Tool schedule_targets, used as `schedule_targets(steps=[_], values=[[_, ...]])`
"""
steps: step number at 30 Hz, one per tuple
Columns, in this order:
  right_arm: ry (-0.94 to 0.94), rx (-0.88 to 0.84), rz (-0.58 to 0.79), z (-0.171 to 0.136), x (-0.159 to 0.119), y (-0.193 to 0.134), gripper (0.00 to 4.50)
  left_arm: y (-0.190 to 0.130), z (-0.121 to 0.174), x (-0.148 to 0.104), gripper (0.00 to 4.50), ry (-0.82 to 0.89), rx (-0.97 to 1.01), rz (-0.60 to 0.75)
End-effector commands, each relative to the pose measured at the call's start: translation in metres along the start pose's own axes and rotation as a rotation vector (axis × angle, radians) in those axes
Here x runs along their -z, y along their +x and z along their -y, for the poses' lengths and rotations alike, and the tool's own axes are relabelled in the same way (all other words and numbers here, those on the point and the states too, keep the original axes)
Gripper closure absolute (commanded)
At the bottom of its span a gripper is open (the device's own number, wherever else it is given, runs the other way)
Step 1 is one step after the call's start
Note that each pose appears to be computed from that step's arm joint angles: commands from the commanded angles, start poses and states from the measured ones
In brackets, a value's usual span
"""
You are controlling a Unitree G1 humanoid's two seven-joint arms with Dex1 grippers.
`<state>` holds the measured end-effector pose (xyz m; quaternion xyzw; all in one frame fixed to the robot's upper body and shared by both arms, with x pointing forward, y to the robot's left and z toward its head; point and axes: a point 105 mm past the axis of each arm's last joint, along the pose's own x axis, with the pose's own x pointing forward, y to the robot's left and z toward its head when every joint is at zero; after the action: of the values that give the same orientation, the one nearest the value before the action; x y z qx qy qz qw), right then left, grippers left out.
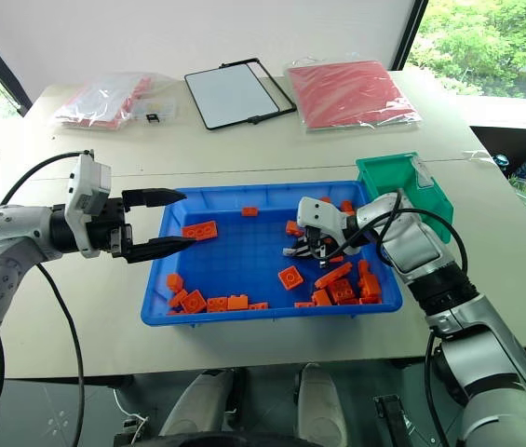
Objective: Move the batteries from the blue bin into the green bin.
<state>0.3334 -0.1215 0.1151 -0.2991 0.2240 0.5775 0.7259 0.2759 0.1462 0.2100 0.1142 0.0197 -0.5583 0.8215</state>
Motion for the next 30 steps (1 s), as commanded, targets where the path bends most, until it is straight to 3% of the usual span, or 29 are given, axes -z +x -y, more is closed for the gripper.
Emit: schedule_targets(steps=[1,5,9,15,21,25,28,30], values=[[0.041,0.173,0.114,0.022,-0.029,-0.034,4.26,-0.001,0.000,-0.009,0.00,0.042,0.000,0.023],[0.162,0.470,0.217,0.052,-0.044,-0.095,4.26,-0.001,0.002,-0.007,0.00,0.038,0.006,0.021],[0.271,0.766,0.170,0.067,-0.016,-0.159,4.26,-0.002,0.002,-0.005,0.00,0.029,0.010,0.018],[0.354,0.897,0.093,0.065,0.017,-0.179,4.26,-0.001,-0.001,-0.003,0.00,0.029,0.020,0.017],[0.283,0.954,0.063,0.065,0.015,-0.179,1.53,0.002,-0.008,-0.008,0.00,0.040,0.033,0.024],[0.231,0.929,0.163,0.053,-0.005,-0.192,1.53,-0.004,-0.014,-0.012,0.00,0.029,0.025,0.034],[0.191,0.732,0.254,0.012,-0.022,-0.196,1.53,-0.014,-0.019,-0.017,0.00,0.007,0.003,0.052],[0.203,0.605,0.266,-0.018,-0.019,-0.197,1.53,-0.019,-0.020,-0.021,0.00,-0.003,-0.009,0.057]])
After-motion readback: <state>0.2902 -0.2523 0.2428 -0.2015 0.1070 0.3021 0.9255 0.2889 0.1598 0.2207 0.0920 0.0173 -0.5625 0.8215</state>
